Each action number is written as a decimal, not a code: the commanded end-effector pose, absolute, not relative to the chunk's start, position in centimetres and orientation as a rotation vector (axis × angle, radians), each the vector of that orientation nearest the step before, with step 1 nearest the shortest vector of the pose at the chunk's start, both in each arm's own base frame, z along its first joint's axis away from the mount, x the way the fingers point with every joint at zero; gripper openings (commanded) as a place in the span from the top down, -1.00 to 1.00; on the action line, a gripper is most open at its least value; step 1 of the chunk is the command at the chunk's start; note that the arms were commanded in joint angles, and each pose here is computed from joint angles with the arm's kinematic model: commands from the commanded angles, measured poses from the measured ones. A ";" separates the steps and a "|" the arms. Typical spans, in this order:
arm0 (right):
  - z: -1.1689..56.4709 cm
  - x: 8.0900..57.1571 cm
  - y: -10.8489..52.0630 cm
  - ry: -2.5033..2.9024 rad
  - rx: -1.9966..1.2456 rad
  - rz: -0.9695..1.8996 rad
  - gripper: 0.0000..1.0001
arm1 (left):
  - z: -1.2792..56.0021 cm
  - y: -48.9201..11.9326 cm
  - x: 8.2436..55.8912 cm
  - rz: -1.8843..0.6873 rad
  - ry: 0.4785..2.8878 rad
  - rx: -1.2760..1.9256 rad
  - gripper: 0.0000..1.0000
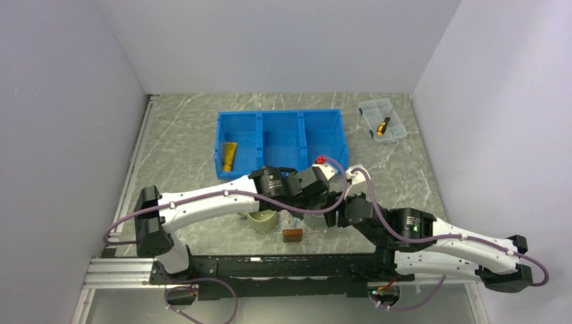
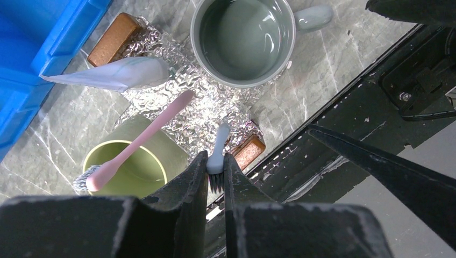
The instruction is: Prepare toiletry sets of a toothbrush and toothpaste on the tray
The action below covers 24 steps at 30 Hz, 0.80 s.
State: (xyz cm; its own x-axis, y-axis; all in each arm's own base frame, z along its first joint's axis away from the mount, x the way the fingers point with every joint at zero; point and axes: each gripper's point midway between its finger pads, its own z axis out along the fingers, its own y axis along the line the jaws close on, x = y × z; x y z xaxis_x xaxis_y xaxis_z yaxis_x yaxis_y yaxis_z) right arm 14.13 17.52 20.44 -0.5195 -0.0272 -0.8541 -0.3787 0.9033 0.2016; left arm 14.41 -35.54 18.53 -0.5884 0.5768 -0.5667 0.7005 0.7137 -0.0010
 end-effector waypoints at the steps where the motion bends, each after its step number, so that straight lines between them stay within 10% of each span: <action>1: 20.9 14.2 17.2 2.072 -0.263 0.467 -0.28 | 17.3 -34.5 14.4 -0.200 2.403 1.023 0.66; 24: 20.6 14.1 16.9 2.074 -0.254 0.461 -0.29 | 17.2 -34.8 15.3 -0.198 2.403 1.009 0.54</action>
State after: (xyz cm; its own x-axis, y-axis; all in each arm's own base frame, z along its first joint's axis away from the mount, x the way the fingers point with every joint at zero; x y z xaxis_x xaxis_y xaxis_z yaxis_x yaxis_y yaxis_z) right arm 13.98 17.00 20.20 -0.5231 -0.0284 -0.8518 -0.3748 0.9053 0.2000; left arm 15.23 -35.49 17.93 -0.5893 0.5867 -0.5554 0.6922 0.7212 0.0275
